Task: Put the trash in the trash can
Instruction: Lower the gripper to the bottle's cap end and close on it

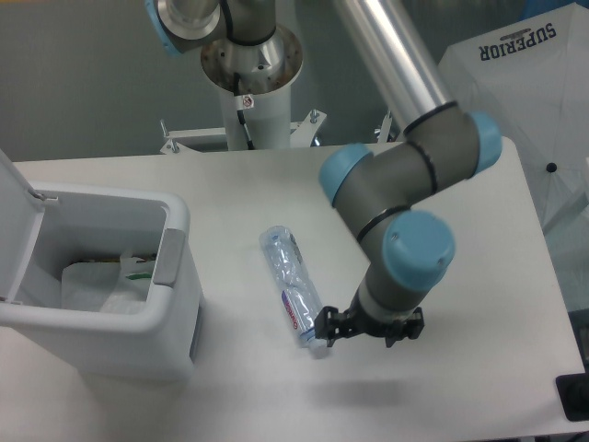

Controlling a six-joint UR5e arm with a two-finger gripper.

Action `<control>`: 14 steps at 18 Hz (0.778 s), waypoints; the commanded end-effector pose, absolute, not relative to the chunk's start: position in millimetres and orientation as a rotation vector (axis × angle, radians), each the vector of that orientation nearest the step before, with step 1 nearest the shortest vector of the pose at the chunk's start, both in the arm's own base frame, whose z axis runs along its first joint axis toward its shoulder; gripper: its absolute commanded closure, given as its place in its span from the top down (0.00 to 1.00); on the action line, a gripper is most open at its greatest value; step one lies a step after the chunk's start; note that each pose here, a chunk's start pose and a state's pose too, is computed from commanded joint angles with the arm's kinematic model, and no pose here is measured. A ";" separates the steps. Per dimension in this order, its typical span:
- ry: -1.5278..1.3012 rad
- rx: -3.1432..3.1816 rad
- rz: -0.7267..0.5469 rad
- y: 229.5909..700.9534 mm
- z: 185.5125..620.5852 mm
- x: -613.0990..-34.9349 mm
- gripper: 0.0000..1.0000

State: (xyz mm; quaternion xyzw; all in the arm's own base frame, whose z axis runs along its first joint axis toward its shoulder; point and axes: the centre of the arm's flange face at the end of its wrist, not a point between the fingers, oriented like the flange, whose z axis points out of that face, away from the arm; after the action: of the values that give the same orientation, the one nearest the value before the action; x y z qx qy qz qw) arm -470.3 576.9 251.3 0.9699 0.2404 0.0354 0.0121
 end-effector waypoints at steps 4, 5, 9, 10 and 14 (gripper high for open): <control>0.783 2.987 0.124 586.5 234.1 -456.4 0.99; 0.782 2.977 0.127 587.8 229.5 -451.6 0.98; 0.785 2.951 0.126 588.1 218.2 -445.3 0.98; 0.786 2.946 0.130 587.6 215.7 -444.7 0.98; 0.773 2.928 0.132 585.4 207.0 -438.8 0.97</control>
State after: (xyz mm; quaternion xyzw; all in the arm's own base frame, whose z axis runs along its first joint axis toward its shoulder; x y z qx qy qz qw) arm -438.8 585.4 207.0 0.9645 0.2547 0.0435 0.0549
